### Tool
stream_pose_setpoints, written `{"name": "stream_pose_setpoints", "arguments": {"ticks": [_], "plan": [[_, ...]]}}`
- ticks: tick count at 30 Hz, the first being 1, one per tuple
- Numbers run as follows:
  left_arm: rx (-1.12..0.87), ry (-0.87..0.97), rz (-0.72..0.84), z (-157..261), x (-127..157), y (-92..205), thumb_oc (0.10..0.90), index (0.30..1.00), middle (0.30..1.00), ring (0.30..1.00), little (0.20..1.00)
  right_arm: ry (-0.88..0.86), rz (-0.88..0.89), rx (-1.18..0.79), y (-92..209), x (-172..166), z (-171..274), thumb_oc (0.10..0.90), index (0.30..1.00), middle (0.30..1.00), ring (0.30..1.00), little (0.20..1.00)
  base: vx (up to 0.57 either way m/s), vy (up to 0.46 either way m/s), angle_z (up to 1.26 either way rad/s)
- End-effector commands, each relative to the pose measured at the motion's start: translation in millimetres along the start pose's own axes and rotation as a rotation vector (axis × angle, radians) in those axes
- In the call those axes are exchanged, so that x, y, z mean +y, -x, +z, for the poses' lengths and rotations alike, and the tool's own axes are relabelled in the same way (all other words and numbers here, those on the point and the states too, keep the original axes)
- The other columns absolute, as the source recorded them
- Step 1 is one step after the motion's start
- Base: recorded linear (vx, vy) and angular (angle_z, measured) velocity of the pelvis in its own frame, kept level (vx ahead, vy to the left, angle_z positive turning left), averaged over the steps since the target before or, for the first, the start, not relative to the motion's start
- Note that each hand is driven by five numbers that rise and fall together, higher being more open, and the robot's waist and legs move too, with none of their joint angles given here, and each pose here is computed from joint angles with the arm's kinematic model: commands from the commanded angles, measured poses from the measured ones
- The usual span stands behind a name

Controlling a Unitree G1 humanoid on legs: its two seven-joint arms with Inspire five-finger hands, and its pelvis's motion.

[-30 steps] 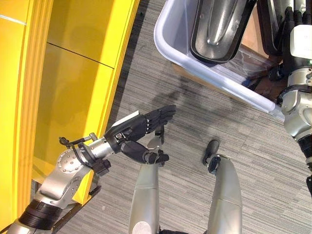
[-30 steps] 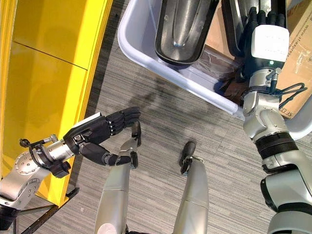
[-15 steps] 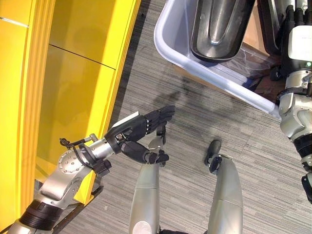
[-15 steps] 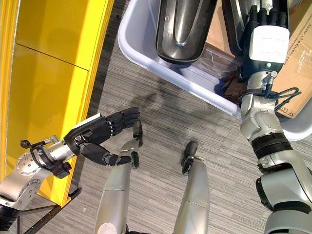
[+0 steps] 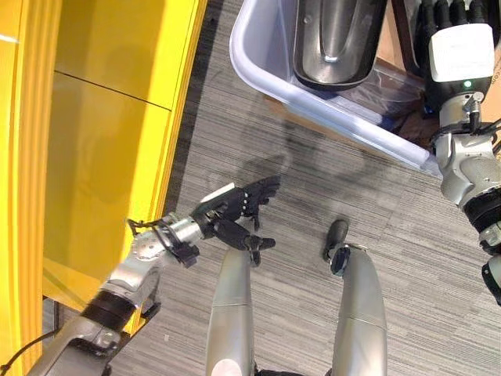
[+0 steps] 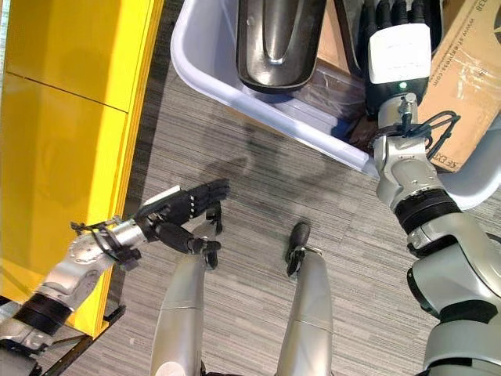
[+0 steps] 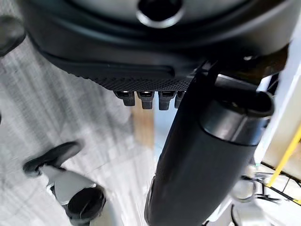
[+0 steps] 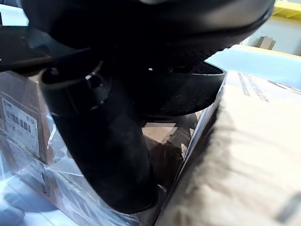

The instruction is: Move parts from the plastic box to the shelf.

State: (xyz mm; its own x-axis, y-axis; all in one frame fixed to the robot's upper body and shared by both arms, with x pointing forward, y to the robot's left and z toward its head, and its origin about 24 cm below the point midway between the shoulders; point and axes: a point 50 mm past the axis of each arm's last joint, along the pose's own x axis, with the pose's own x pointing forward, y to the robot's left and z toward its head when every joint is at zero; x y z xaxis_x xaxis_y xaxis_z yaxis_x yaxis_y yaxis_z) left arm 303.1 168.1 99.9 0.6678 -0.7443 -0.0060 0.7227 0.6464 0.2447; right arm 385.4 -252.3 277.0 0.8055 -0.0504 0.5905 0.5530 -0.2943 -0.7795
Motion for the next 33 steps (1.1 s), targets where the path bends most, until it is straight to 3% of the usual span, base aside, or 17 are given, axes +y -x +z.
{"name": "stream_pose_setpoints", "arguments": {"ticks": [1, 10, 11, 12, 19, 22, 28, 33], "plan": [[-0.194, -0.097, 0.000, 32.0, -6.4, -10.8, 0.900, 1.000, 1.000, 1.000, 1.000, 0.072, 0.120, -0.006, 6.1, 15.8, -4.9, 0.900, 1.000, 1.000, 1.000, 1.000, 0.00, 0.000, 0.00], [-0.164, -0.097, 0.037, 33.5, -9.0, -34.9, 0.900, 1.000, 1.000, 1.000, 1.000, -0.157, 0.307, 0.077, 4.2, 23.1, 2.0, 0.900, 1.000, 1.000, 1.000, 1.000, 0.01, -0.006, -0.04], [-0.160, -0.099, 0.044, 34.9, -9.5, -40.0, 0.900, 1.000, 1.000, 1.000, 1.000, -0.216, 0.368, 0.109, 6.5, 29.3, 2.8, 0.518, 0.465, 0.465, 0.465, 0.465, 0.02, -0.009, -0.04], [-0.158, -0.099, 0.047, 35.8, -9.9, -43.0, 0.900, 1.000, 1.000, 1.000, 1.000, -0.259, 0.371, 0.115, 8.6, 32.7, 4.3, 0.400, 0.300, 0.300, 0.300, 0.300, 0.00, 0.000, 0.00], [-0.160, -0.095, 0.063, 43.2, -10.5, -58.5, 0.900, 1.000, 1.000, 1.000, 1.000, -0.404, 0.249, 0.106, 2.3, 25.1, 11.3, 0.400, 0.300, 0.300, 0.300, 0.300, 0.01, 0.008, -0.03], [-0.165, -0.092, 0.039, 47.8, -14.5, -64.7, 0.900, 1.000, 1.000, 1.000, 1.000, -0.464, 0.140, -0.005, 1.5, 9.6, 28.5, 0.400, 0.300, 0.300, 0.300, 0.300, 0.01, 0.083, -0.09], [-0.183, -0.062, 0.062, 50.8, -23.8, -67.6, 0.900, 1.000, 1.000, 1.000, 1.000, -0.460, 0.011, -0.142, 19.2, -9.0, 47.2, 0.400, 0.300, 0.300, 0.300, 0.300, 0.00, 0.096, -0.11], [-0.192, -0.035, 0.069, 49.6, -30.3, -63.2, 0.900, 1.000, 1.000, 1.000, 1.000, -0.575, -0.108, -0.243, 41.1, -30.6, 59.9, 0.400, 0.300, 0.300, 0.300, 0.300, 0.00, 0.128, -0.09]]}}
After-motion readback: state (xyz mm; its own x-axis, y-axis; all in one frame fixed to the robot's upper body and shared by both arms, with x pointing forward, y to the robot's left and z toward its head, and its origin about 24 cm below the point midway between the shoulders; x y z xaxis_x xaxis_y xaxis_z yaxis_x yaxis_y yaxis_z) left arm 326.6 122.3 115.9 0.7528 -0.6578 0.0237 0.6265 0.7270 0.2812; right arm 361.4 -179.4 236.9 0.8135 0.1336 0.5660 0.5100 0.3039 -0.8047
